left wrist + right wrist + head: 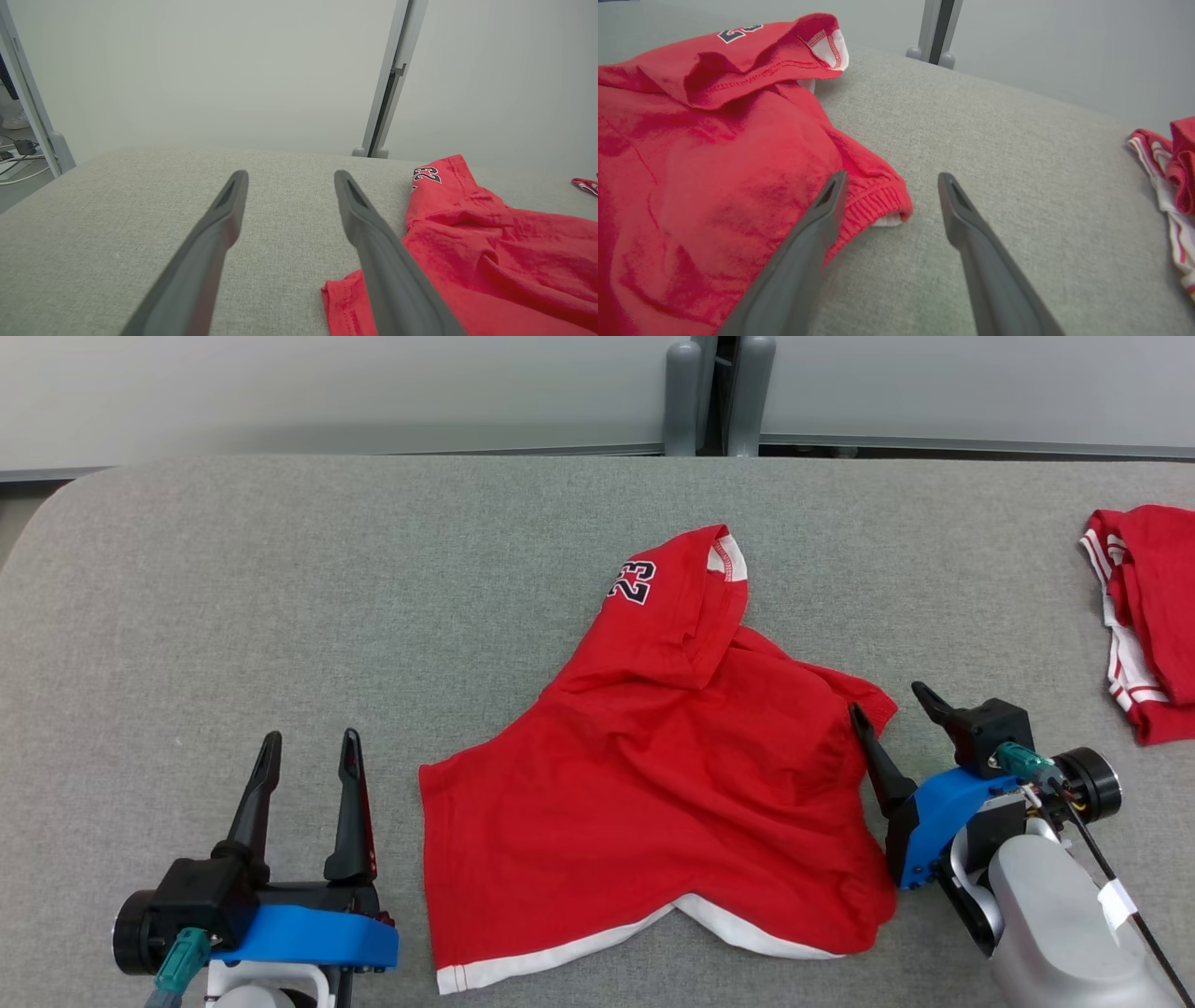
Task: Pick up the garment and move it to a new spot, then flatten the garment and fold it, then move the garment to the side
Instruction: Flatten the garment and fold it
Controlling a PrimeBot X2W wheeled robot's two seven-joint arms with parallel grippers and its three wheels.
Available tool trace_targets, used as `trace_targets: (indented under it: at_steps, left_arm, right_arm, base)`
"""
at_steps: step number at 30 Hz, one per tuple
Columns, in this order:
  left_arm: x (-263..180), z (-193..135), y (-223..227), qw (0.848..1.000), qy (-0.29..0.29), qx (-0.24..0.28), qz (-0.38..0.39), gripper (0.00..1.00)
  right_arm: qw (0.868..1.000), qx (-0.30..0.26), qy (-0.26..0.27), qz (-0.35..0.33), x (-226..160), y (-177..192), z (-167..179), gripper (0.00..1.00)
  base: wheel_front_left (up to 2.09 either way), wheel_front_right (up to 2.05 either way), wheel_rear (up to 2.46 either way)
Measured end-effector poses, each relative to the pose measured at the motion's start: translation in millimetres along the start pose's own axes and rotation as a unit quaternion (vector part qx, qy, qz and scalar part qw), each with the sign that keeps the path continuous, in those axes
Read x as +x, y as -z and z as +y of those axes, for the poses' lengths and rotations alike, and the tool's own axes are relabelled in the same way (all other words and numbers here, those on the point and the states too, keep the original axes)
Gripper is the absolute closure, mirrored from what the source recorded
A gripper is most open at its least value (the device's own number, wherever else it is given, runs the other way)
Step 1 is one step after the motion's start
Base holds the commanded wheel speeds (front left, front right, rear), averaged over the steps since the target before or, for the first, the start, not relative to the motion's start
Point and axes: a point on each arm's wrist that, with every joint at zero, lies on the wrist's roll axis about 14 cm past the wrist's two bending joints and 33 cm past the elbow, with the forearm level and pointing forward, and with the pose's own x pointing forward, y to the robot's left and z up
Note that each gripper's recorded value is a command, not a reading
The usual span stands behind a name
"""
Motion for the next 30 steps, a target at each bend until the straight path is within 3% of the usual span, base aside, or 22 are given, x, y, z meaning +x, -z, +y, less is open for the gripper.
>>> trace_targets:
  at_steps: [7,8,9,10,21,26,27,28,29,30]
  left_arm:
    - [2,3,2,1.0,-0.005,0.001,0.002,0.0]
    - [2,3,2,1.0,-0.005,0.001,0.002,0.0]
    - [2,3,2,1.0,-0.004,0.001,0.003,0.0]
    - [3,2,2,1.0,-0.003,0.001,0.002,0.0]
    - [1,8,0,1.0,-0.013,0.0,0.001,0.0]
    - [-2,12,2,1.0,-0.021,0.0,0.005,0.0]
    - [-2,13,2,1.0,-0.022,0.0,0.005,0.0]
    - [-2,12,1,1.0,-0.022,0.0,0.004,0.0]
    - [-2,12,1,1.0,-0.022,-0.001,0.004,0.0]
    - [-2,12,0,1.0,-0.022,-0.001,0.003,0.0]
  right_arm:
    - [0.999,0.014,-0.01,0.045,10,26,8,0.0]
    - [0.999,0.017,-0.011,0.043,12,26,9,0.16]
    - [0.999,0.022,-0.011,0.041,14,25,9,0.65]
    - [0.999,0.023,-0.012,0.041,16,24,10,1.0]
    - [0.999,-0.001,-0.017,-0.035,57,-43,1,1.0]
    - [0.999,-0.005,-0.022,-0.032,69,-49,5,1.0]
    - [0.999,-0.001,-0.021,-0.029,69,-47,6,0.74]
    - [0.999,0.003,-0.019,-0.026,69,-44,6,0.16]
    - [1.0,0.007,-0.017,-0.022,67,-42,5,0.0]
    - [1.0,0.008,-0.015,-0.022,66,-42,4,0.0]
  base:
    - [0.0,0.0,0.0]
    - [0.0,0.0,0.0]
    - [0.0,0.0,0.0]
    - [0.0,0.0,0.0]
    - [0.0,0.0,0.0]
    - [0.0,0.0,0.0]
    - [0.0,0.0,0.0]
    - [0.0,0.0,0.0]
    - [0.0,0.0,0.0]
    - [0.0,0.0,0.0]
